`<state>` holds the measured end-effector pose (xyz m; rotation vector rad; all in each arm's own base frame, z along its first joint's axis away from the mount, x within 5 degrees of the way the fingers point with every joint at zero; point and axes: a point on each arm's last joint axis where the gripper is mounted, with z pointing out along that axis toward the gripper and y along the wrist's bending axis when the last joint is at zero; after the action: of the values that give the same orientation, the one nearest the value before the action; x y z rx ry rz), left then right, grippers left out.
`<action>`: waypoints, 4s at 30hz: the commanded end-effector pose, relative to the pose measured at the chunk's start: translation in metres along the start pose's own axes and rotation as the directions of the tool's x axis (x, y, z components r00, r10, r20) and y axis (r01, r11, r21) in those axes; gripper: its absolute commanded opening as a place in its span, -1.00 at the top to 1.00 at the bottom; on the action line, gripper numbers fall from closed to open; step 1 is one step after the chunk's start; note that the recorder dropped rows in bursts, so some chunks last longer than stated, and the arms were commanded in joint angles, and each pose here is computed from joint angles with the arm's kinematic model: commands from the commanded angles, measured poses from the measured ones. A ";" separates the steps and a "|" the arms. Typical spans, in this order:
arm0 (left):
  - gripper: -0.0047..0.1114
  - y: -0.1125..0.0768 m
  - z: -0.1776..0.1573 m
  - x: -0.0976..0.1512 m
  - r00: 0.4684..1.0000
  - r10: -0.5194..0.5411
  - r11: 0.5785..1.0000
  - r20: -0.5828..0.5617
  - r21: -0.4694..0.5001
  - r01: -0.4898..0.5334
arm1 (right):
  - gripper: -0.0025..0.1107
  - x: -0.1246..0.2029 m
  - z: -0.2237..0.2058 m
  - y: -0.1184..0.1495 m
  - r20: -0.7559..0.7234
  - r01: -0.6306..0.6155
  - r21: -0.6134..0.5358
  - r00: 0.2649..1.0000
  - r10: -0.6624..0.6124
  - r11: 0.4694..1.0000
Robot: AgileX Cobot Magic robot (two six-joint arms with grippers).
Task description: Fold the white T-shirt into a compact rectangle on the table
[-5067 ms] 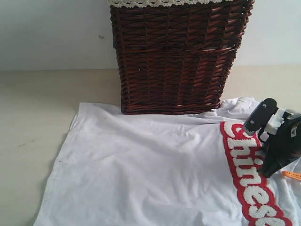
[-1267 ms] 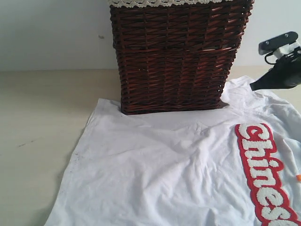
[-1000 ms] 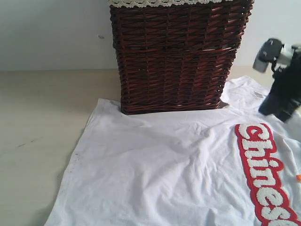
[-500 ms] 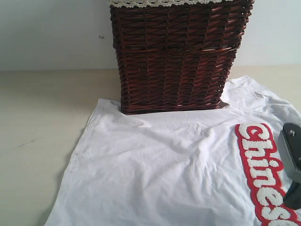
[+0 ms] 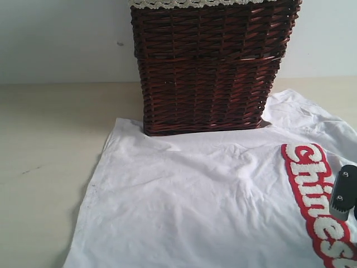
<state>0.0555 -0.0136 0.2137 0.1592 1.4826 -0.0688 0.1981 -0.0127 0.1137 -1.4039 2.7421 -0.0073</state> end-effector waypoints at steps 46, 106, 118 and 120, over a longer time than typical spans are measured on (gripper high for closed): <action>-0.42 0.000 0.000 0.001 1.000 -0.007 1.000 0.003 -0.007 0.007 | 0.96 0.106 -0.016 0.017 0.090 -0.202 -0.231 0.969 0.228 0.952; -0.42 0.000 0.000 0.001 1.000 -0.007 1.000 0.003 -0.007 0.007 | 0.14 0.072 -0.019 -0.015 0.518 -0.359 -0.128 0.771 0.371 0.925; -0.42 0.000 0.000 0.001 1.000 -0.007 1.000 0.003 -0.007 0.007 | 0.14 0.064 -0.031 -0.040 0.639 -0.723 -0.301 0.331 0.694 0.622; -0.42 0.000 0.000 0.001 1.000 -0.007 1.000 0.003 -0.007 0.007 | 0.14 0.066 -0.030 -0.040 0.630 -0.735 -0.280 0.345 0.696 0.617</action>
<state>0.0555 -0.0134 0.2137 0.1576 1.4827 -0.0673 0.1904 -0.0883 0.1402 0.0176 2.3509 0.4321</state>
